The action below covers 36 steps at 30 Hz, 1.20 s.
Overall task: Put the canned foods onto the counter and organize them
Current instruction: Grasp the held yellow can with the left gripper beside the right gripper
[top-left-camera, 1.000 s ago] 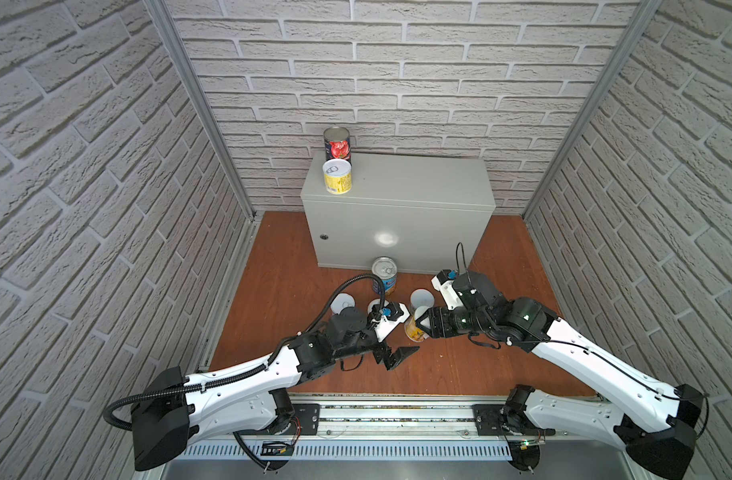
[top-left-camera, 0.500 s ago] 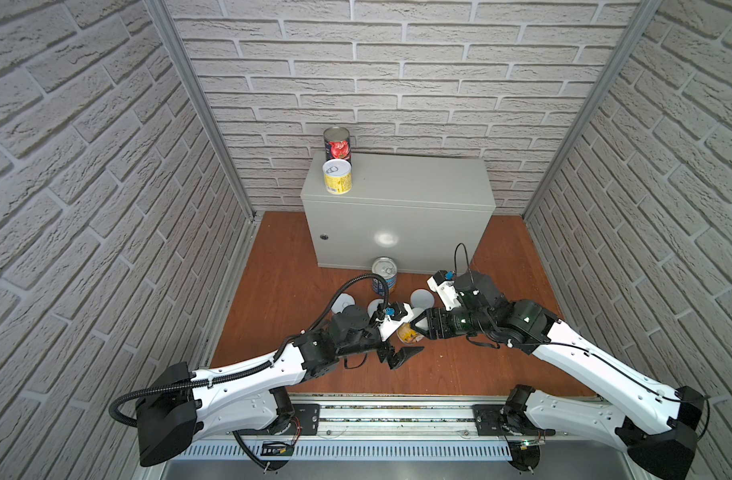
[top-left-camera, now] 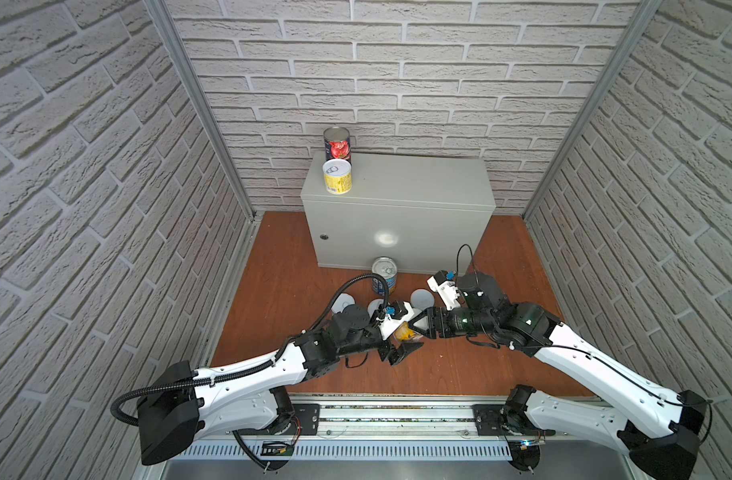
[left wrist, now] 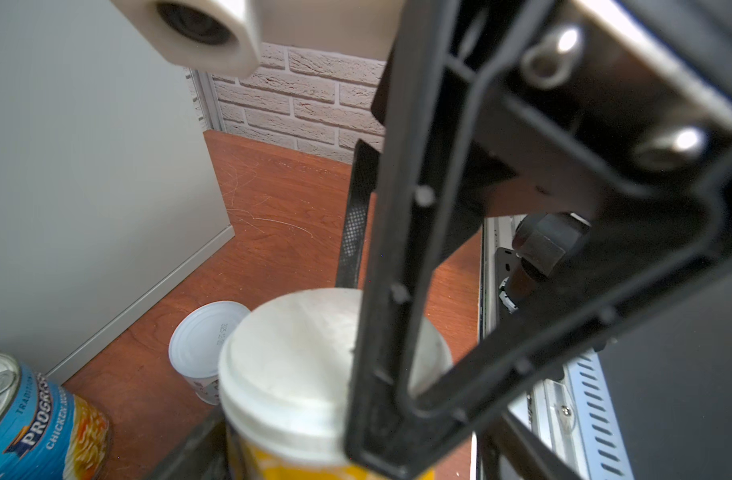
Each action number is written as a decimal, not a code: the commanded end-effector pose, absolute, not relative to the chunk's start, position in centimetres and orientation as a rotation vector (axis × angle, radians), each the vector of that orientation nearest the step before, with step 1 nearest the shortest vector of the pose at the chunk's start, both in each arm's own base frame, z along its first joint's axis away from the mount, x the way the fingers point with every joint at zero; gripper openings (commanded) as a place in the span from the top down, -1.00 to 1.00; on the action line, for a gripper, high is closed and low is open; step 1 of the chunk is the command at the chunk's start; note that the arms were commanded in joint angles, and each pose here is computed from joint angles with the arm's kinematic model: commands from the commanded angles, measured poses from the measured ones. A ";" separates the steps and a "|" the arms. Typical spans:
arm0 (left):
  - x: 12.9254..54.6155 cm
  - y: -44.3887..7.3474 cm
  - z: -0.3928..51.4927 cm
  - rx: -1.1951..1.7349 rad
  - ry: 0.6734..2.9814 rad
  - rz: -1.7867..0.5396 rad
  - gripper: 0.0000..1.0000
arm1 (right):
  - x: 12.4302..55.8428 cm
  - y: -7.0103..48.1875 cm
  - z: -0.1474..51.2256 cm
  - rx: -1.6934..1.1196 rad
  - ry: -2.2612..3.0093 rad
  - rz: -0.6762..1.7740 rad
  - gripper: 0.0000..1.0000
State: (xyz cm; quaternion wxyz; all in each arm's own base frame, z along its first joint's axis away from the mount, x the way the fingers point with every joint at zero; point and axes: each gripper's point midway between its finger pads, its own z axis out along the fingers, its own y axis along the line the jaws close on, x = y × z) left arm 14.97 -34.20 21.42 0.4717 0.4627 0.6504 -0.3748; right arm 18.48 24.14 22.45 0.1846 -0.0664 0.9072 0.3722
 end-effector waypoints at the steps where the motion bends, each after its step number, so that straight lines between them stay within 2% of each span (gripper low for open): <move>1: 14.7 -34.5 23.0 1.117 1.511 -0.944 -0.58 | 19.5 25.7 25.8 -0.212 2.399 1.196 -0.21; 5: 14.8 -34.4 22.9 1.111 1.515 -0.940 -0.51 | 19.6 25.8 25.9 -0.201 2.396 1.210 -0.21; 18: 15.3 -34.0 21.9 1.086 1.551 -0.910 -0.50 | 20.0 25.1 26.3 -0.139 2.373 1.227 -0.18; 29: 16.4 -33.8 21.8 1.035 1.580 -0.858 -0.14 | 20.1 25.4 26.0 -0.128 2.378 1.260 -0.16; 36: 17.5 -33.5 21.8 0.990 1.620 -0.813 -0.09 | 20.3 25.3 25.7 -0.131 2.384 1.236 -0.23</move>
